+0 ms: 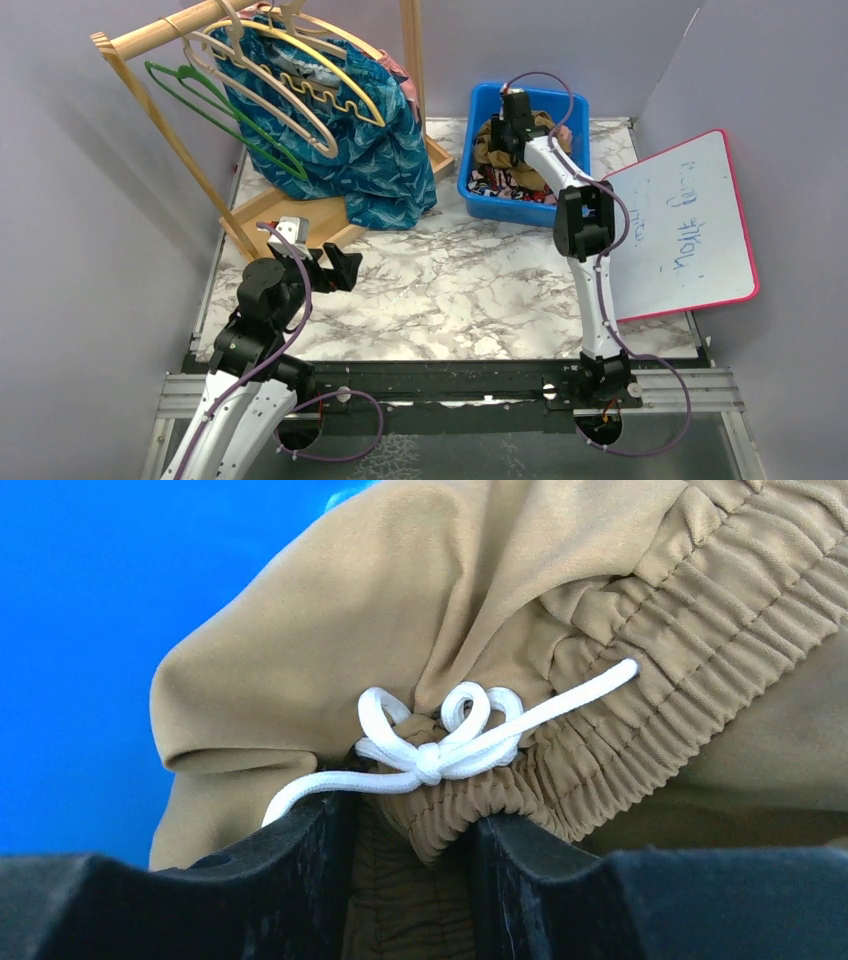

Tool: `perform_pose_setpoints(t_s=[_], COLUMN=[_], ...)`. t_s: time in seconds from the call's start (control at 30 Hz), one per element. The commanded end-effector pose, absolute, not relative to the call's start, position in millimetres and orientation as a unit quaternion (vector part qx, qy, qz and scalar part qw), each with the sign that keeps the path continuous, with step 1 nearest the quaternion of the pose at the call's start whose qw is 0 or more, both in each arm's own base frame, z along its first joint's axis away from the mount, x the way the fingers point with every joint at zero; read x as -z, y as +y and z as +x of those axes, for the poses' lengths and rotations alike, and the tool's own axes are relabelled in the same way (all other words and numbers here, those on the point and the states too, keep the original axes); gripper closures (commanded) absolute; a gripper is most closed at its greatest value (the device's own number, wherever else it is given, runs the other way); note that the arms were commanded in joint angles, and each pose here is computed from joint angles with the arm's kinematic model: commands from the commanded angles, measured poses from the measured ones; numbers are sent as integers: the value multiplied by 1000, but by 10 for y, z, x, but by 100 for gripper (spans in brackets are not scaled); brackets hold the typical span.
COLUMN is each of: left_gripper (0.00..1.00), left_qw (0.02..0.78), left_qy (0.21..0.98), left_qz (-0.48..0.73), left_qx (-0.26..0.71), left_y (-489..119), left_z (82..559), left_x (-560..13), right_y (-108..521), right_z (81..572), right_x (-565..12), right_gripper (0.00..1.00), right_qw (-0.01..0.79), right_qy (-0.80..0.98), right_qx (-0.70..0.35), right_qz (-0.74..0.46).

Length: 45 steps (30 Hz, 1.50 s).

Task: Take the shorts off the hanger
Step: Place the shorts in the basket.

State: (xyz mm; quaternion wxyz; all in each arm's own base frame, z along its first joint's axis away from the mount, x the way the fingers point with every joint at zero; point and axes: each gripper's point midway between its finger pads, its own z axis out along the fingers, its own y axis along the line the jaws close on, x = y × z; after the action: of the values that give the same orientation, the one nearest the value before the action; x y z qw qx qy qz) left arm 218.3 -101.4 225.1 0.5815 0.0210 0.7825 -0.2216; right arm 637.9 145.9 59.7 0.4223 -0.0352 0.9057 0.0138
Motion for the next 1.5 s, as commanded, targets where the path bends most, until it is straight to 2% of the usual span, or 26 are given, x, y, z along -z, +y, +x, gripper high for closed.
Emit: perform_pose_setpoints(t_s=[0.0,0.27,0.47,0.77,0.8,0.87,0.93,1.07,1.23,1.47], left_gripper=[5,5,5,5,5,5,5,5,5,5], left_qw=[590,591,593,591,590,590,589,587,588,586], left_qy=[776,775,774,776,777,777,778,779,780,782], left_qz=[25,23,22,20,20,20,20,21,17,16], left_qx=[223,222,221,219,219,218,218,218,215,213], left_y=[-1012,-1005,-997,-995,-996,-993,-998,-1000,-986,-983], left_z=[2190,2188,2188,2199,2200,2204,2207,2209,2214,2221], left_x=[-2299,-2302,-2308,-2297,-2293,-2288,-2285,-2275,-2274,-2260], right_y=[1365,1544,1654,1649,1668,1786,1906,1953,1921,2009], right_z=[5914,6067,5998,5800,5760,5631,5483,5174,4765,3830], right_x=[-245,-1333,-2086,-2452,-2491,-2528,-2675,-3012,-3158,-3280], right_gripper=[54,40,32,24,20,11,8,7,7,4], right_qw=[349,427,495,537,539,543,564,607,624,649], right_qy=[936,901,862,834,830,819,794,747,724,649], right_qx=[5,-47,-99,-111,-119,-157,-196,-232,-260,-357], right_qz=[-45,-52,-44,-70,-74,-93,-119,-140,-138,-175])
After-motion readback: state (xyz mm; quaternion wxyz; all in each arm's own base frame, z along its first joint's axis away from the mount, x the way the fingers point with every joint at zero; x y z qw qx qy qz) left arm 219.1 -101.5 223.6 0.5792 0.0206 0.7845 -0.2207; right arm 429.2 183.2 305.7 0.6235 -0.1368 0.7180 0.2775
